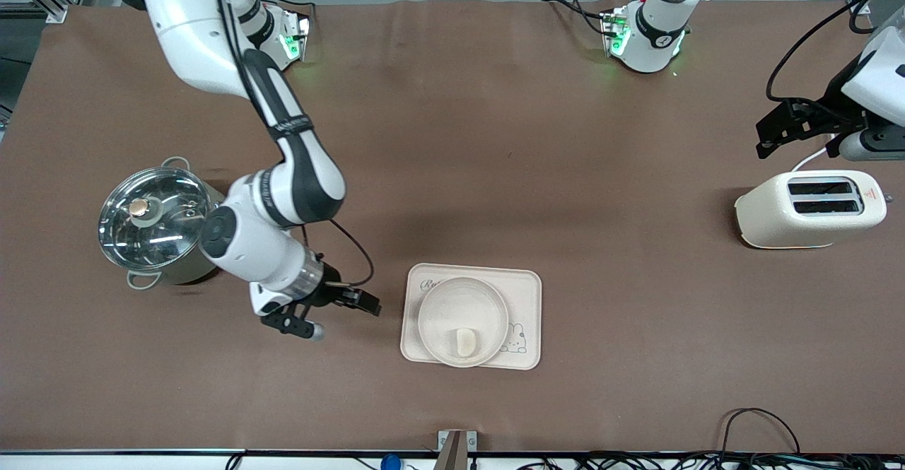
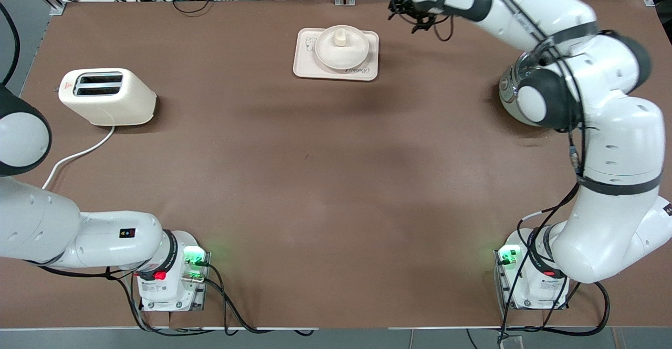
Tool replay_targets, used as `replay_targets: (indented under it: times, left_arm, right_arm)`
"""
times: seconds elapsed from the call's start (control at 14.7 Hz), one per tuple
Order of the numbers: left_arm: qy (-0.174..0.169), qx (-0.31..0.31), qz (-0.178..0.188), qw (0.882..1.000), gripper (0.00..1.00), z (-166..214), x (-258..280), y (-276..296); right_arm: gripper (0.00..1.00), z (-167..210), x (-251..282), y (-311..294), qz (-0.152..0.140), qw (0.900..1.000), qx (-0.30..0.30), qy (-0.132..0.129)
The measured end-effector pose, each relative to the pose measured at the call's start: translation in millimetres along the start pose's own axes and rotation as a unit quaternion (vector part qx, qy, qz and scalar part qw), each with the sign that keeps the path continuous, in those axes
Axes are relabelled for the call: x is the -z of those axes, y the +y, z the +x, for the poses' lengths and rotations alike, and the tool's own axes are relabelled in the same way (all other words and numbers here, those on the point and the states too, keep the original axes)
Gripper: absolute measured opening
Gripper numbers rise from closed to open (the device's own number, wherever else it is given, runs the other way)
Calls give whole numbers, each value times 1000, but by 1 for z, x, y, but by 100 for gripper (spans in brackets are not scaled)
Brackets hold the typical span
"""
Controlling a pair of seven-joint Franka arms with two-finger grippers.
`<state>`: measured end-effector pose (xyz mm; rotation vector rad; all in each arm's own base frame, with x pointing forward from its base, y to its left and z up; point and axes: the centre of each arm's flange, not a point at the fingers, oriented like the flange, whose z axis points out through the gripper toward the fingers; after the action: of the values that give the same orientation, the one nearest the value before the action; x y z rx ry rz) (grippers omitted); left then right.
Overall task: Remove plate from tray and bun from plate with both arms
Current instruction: 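Reach the right gripper toward the white plate on the tray, then lower the right gripper and grasp the plate rim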
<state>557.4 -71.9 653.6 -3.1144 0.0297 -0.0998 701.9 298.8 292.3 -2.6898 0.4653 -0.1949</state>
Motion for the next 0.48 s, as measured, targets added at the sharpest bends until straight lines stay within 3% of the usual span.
replay_targets:
  times: [0.2, 0.48]
  left_arm:
    - [0, 0, 0, 1000, 100, 0, 0, 0]
    - [0, 0, 0, 1000, 100, 0, 0, 0]
  right_arm:
    - [100, -18, -57, -15, 3, 1000, -19, 17]
    - [100, -30, -107, -20, -1, 1000, -22, 13]
